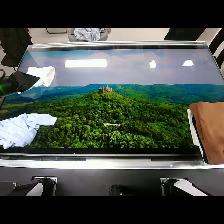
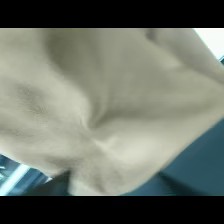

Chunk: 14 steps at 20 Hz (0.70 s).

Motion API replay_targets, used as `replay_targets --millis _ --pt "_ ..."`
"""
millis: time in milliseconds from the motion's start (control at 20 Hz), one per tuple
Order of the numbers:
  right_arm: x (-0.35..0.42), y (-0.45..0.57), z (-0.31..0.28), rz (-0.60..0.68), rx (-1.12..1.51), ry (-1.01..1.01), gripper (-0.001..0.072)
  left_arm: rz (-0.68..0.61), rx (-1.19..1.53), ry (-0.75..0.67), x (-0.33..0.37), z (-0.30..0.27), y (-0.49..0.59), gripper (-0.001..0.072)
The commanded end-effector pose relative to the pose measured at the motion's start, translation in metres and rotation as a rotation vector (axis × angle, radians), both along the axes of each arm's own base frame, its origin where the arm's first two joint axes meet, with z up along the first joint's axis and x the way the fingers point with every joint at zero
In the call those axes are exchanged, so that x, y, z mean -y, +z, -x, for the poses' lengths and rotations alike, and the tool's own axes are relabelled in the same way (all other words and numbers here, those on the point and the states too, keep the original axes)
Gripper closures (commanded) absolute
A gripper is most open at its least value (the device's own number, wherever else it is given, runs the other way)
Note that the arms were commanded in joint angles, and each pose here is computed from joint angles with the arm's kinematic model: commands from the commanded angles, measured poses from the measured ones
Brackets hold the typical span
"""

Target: Fold the shirts.

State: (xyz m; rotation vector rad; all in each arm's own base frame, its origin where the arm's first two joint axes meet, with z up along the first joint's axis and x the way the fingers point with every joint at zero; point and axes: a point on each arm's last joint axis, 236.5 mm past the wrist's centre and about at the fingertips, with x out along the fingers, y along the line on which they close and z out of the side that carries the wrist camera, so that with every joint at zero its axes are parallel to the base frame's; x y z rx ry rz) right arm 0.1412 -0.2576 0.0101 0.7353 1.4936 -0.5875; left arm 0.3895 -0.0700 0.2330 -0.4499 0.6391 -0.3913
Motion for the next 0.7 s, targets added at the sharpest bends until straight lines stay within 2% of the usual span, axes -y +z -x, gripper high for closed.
replay_targets --millis 0,50,150,250,300,350,400,500,550,600,650 --pt "0.025 0.025 0.004 0.11 -0.011 0.167 0.0 0.003 0.011 -0.004 0.001 0.001 0.006 0.0671" --pt "0.046 0.05 -0.005 0.205 0.024 0.164 -0.0003 0.0 0.026 -0.01 0.002 0.001 0.013 0.0672" --pt "0.091 0.134 -0.065 0.479 0.281 0.158 -0.0001 -0.037 0.081 -0.001 0.0 -0.002 0.033 0.0674" --pt "0.102 0.243 -0.143 0.784 0.571 0.263 0.0007 -0.166 0.088 0.085 -0.022 -0.018 0.04 0.0675" --pt "0.08 0.284 -0.183 0.898 0.651 0.412 0.0028 -0.274 0.057 0.159 -0.042 -0.032 0.031 0.0675" --pt "0.044 0.301 -0.22 0.942 0.705 0.567 0.0031 -0.382 0.008 0.223 -0.061 -0.045 0.017 0.0675" --pt "-0.005 0.299 -0.255 0.913 0.743 0.72 0.0031 -0.5 -0.051 0.261 -0.074 -0.056 -0.003 0.0675" --pt "-0.095 0.248 -0.293 0.73 0.671 0.92 0.0029 -0.661 -0.21 0.22 -0.071 -0.062 -0.058 0.0669" --pt "-0.123 0.212 -0.298 0.635 0.574 0.963 0.0016 -0.676 -0.329 0.163 -0.06 -0.053 -0.093 0.057" --pt "-0.154 0.172 -0.296 0.497 0.471 1.027 0.0003 -0.682 -0.494 0.091 -0.047 -0.032 -0.13 0.025" --pt "-0.184 0.138 -0.289 0.35 0.398 1.09 0.0004 -0.693 -0.637 0.028 -0.038 -0.007 -0.16 -0.0005"
